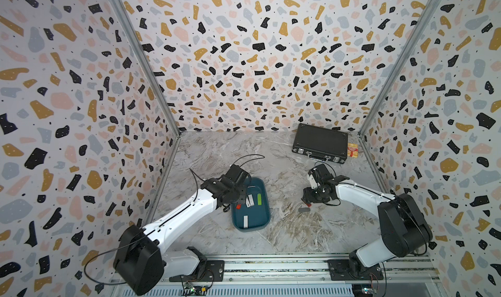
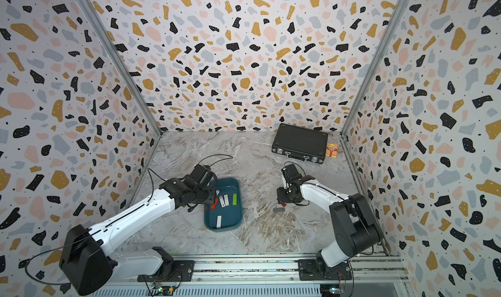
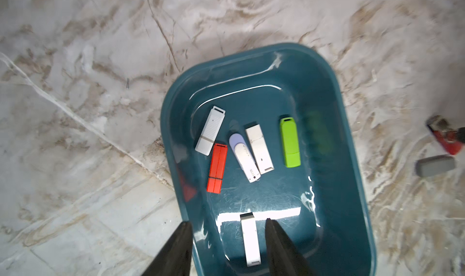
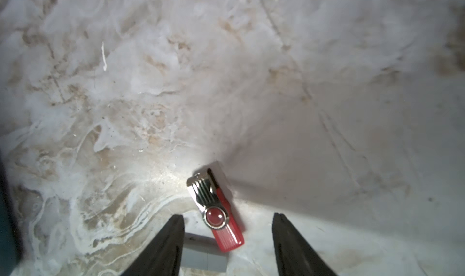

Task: Put the usb flash drive into the storage box
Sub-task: Place the USB flash in the storage box, then pick up the USB flash from the center of the board, then place the USB flash in the storage box.

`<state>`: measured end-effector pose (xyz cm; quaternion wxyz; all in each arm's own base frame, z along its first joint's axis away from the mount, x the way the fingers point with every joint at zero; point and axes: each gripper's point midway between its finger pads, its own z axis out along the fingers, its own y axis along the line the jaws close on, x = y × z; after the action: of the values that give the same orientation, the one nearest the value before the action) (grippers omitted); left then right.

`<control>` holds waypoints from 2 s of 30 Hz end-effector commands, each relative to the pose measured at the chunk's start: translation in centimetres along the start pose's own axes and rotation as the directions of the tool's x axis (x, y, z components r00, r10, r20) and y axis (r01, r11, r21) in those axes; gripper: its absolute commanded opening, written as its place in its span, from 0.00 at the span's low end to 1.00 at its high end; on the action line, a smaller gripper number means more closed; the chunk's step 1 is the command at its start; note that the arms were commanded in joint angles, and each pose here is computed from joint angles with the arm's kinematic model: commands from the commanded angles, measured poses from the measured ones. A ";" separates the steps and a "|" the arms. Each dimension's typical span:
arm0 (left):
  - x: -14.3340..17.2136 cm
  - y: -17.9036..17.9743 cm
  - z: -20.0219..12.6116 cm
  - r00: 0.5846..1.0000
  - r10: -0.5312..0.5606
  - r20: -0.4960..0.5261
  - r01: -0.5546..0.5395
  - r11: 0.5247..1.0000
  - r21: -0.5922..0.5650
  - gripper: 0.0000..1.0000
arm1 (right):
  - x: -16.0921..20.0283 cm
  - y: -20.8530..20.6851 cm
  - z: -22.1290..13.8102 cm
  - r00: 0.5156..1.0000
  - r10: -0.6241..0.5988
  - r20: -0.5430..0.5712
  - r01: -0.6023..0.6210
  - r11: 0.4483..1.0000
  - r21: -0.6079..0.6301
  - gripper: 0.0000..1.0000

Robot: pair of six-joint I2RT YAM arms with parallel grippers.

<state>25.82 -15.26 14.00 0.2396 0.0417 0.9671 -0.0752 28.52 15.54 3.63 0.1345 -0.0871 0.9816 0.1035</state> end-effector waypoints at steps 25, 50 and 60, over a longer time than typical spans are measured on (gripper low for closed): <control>2.5 1.9 -5.7 0.995 0.064 0.081 -0.069 0.996 0.051 0.54 | 0.7 1.2 1.4 0.988 -0.108 -0.114 0.119 0.988 0.103 0.19; 1.6 4.4 -7.8 0.978 0.023 0.206 -0.015 0.999 -0.041 0.54 | 1.0 28.7 -1.8 0.951 -0.307 0.030 0.299 0.892 -0.338 0.27; 1.6 4.0 -7.7 0.980 0.027 0.199 -0.023 0.999 -0.023 0.56 | -1.0 27.1 -3.1 0.935 -0.344 0.085 0.354 0.906 -0.232 0.44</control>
<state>21.38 -9.95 19.90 0.3400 0.0437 0.9370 -0.0671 21.97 42.17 6.96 0.1076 -0.2702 0.9342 0.2068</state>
